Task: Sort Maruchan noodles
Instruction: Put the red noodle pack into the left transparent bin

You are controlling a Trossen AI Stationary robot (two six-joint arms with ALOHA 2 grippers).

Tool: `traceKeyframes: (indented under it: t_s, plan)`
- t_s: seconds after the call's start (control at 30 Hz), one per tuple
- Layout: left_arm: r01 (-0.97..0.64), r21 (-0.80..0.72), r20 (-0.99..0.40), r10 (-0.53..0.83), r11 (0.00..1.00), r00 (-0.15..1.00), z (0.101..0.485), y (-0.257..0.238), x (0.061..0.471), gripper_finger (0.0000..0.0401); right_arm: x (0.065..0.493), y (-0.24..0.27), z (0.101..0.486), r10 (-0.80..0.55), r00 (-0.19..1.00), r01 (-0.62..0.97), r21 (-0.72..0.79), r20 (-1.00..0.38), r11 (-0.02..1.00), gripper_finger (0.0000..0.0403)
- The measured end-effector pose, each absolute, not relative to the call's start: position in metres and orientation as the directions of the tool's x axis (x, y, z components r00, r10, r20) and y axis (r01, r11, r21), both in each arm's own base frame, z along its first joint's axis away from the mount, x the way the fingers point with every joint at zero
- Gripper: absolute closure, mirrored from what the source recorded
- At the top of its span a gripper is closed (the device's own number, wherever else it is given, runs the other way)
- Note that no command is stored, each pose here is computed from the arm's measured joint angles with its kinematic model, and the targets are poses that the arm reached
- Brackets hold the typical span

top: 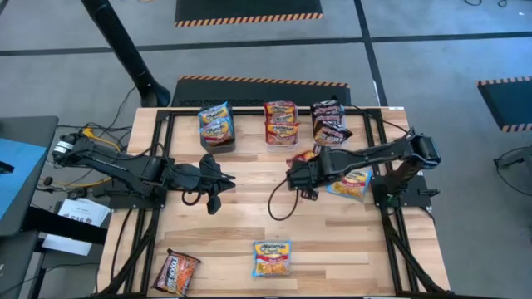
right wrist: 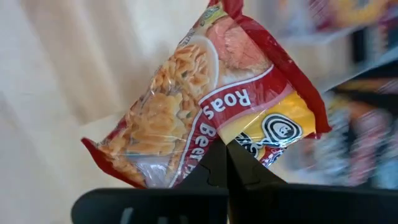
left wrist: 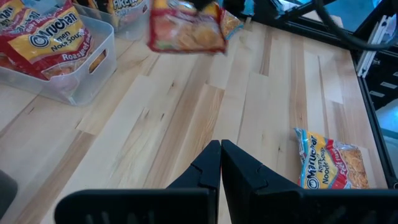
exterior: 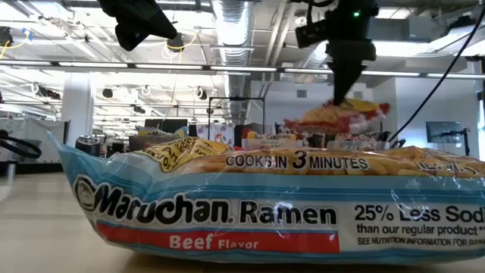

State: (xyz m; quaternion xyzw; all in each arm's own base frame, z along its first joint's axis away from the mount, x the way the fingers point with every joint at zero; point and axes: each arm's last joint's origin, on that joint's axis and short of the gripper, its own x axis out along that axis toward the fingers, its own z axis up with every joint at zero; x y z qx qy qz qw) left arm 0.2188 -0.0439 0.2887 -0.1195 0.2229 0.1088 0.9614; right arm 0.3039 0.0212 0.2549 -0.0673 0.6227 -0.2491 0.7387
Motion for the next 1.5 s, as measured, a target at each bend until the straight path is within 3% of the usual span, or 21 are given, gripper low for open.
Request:
traceKeyframes:
  t_s: [0.27, 0.63, 0.83, 1.07, 1.5]
  plan:
    - [-0.263, -0.182, -0.455, 0.156, 0.947, 0.877, 0.289, -0.044, 0.219, 0.0401, 0.318, -0.014, 0.275, -0.665, 0.162, 0.08, -0.662, -0.729, 0.745, 0.04]
    - [-0.263, -0.183, -0.455, 0.156, 0.947, 0.877, 0.289, -0.044, 0.219, 0.0401, 0.342, -0.067, 0.29, -0.773, 0.278, -0.158, -0.821, -0.57, 0.549, 0.0399]
    - [-0.263, -0.183, -0.455, 0.156, 0.947, 0.877, 0.289, -0.044, 0.219, 0.0401, 0.341, -0.085, 0.292, -0.787, 0.263, -0.347, -0.816, -0.557, 0.462, 0.0399]
    - [-0.263, -0.181, -0.455, 0.156, 0.948, 0.877, 0.289, -0.044, 0.219, 0.0401, 0.34, -0.098, 0.289, -0.776, 0.249, -0.371, -0.797, -0.58, 0.477, 0.0399]
    - [-0.271, -0.158, -0.491, 0.162, 0.949, 0.856, 0.285, -0.043, 0.217, 0.0401, 0.373, -0.095, 0.233, -0.813, 0.171, -0.591, -0.718, -0.557, 0.368, 0.0399]
